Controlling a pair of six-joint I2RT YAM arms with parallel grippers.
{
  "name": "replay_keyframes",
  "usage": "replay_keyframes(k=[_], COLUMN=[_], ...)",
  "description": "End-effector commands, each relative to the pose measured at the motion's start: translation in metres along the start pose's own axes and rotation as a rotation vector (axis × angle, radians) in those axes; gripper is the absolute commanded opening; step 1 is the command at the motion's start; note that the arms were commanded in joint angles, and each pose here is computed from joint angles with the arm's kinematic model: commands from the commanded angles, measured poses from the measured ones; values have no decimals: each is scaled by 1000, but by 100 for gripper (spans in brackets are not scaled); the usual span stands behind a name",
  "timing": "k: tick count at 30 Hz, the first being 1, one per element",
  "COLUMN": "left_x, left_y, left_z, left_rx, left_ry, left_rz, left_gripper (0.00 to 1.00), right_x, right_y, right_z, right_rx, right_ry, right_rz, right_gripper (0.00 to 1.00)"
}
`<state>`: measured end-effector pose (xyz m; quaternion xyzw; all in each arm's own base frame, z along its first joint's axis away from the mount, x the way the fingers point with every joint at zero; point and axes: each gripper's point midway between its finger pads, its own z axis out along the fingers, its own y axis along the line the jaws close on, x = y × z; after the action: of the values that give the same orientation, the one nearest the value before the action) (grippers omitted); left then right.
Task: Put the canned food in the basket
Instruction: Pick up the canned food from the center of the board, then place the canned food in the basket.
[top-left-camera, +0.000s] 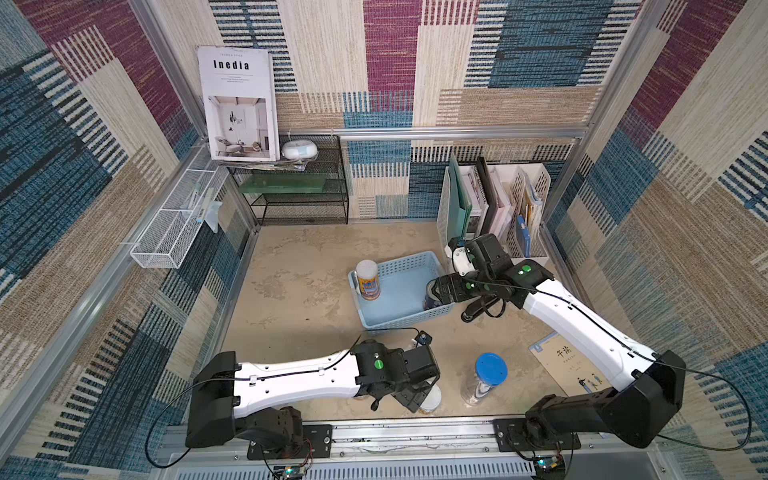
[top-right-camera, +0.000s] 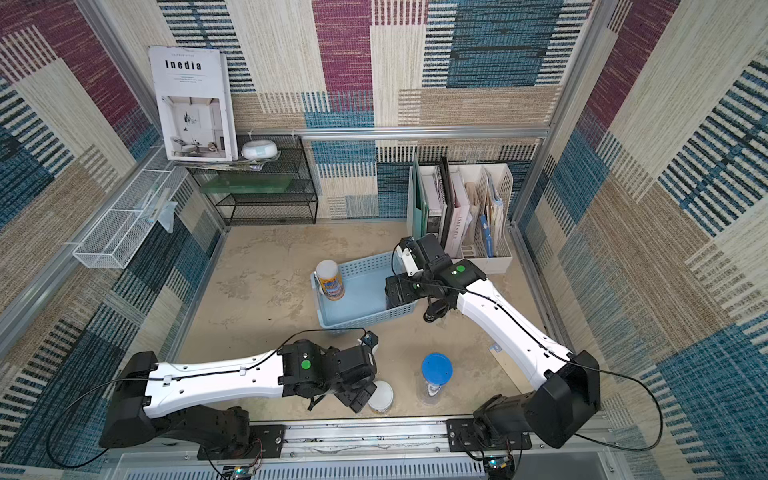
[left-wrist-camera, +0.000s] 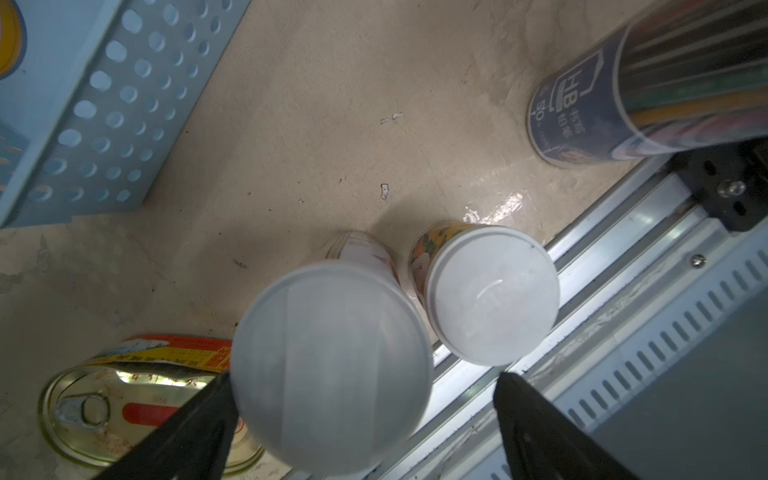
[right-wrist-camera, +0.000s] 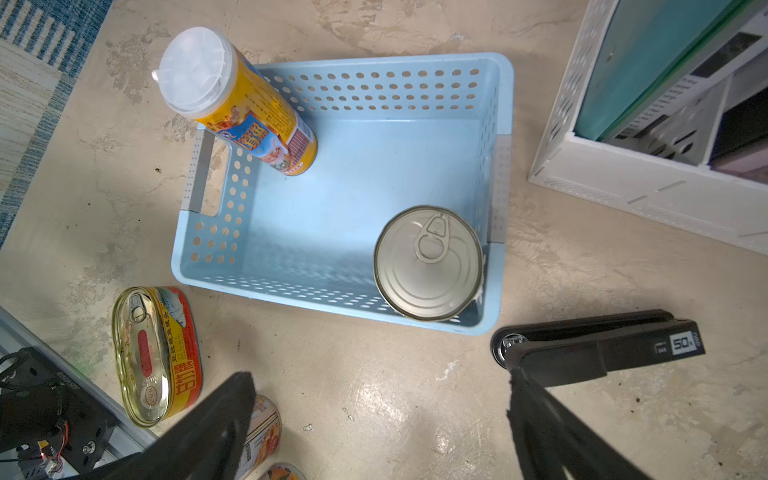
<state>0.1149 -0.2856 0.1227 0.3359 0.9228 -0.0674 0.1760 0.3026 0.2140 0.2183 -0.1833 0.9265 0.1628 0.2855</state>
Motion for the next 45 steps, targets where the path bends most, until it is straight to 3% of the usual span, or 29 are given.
replay_keyframes(k=[1, 6, 8, 17, 20, 33, 40, 45], left_x=[-1, -3, -2, -8, -12, -71, -117, -146], left_y=[6, 12, 14, 15, 12, 30, 93, 114], left_z=[5, 13, 16, 14, 4, -102, -106, -100], left_rx=[-34, -48, -60, -66, -43, -2, -71, -97], left_ry=[3, 8, 21, 25, 7, -212, -235, -242], left_rz=[0, -9, -8, 16, 24, 60, -49, -74], left_gripper=[99, 99, 95, 50, 42, 38, 38, 37], right_x=[-4, 0, 1, 4, 4, -4, -9, -8], right_y=[2, 1, 1, 0, 0, 1, 2, 1], right_z=[0, 4, 5, 8, 9, 4, 0, 1], right_rx=[-11, -11, -10, -10, -13, -8, -9, -1], right_ry=[-20, -13, -9, -6, -4, -28, -40, -36], right_rz=[-15, -19, -20, -25, -27, -29, -22, -28], right_gripper=[99, 99, 99, 99, 99, 99, 99, 99])
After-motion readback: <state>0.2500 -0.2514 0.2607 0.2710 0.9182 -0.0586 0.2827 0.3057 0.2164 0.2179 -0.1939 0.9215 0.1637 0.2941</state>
